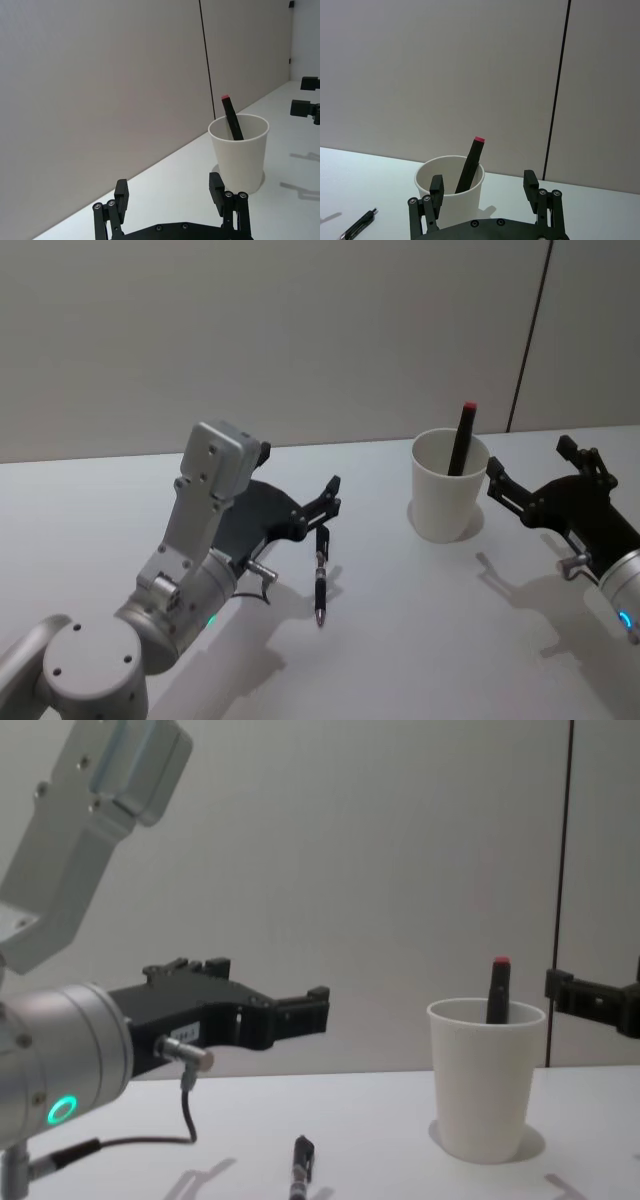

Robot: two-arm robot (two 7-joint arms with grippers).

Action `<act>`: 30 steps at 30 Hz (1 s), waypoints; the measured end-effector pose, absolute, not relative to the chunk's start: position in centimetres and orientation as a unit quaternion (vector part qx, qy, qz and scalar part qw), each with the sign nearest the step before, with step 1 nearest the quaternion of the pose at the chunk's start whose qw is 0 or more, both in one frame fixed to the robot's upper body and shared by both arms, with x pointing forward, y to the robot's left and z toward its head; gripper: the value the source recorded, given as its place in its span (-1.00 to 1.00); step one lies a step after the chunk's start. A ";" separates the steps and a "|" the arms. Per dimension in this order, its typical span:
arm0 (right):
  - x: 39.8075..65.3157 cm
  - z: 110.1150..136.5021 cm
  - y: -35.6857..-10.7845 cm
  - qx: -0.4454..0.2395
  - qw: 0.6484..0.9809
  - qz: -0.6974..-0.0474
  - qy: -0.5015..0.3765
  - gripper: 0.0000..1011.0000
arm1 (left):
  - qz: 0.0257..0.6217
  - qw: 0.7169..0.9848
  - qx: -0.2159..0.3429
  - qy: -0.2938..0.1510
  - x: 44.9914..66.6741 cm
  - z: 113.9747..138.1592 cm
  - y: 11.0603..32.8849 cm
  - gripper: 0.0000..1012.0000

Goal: Place the pen into the pen holder.

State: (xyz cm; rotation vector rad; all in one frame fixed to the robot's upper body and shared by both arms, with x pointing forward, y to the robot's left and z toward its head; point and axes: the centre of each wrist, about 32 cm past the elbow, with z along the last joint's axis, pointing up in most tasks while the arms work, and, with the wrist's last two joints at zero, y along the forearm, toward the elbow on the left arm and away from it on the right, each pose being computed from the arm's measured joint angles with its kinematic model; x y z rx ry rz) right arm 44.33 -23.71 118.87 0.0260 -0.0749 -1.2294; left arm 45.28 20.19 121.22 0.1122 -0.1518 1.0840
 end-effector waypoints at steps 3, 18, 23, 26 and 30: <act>44.3 118.9 -23.7 0.012 0.816 -0.577 -0.035 0.98 | 0.516 0.852 0.056 -0.064 44.6 121.2 20.1 0.98; 44.3 118.9 -23.7 0.012 0.816 -0.577 -0.035 0.98 | 0.513 0.855 0.074 -0.018 42.4 120.7 19.8 0.98; 44.3 118.9 -23.7 0.012 0.816 -0.577 -0.035 0.98 | 0.510 0.857 0.079 -0.005 42.1 120.4 19.4 0.98; 44.3 118.9 -23.7 0.012 0.816 -0.577 -0.035 0.98 | 0.508 0.857 0.081 0.002 42.0 120.2 19.2 0.98; 44.3 118.9 -23.7 0.012 0.816 -0.577 -0.035 0.98 | 0.507 0.858 0.085 0.012 42.0 119.8 18.9 0.98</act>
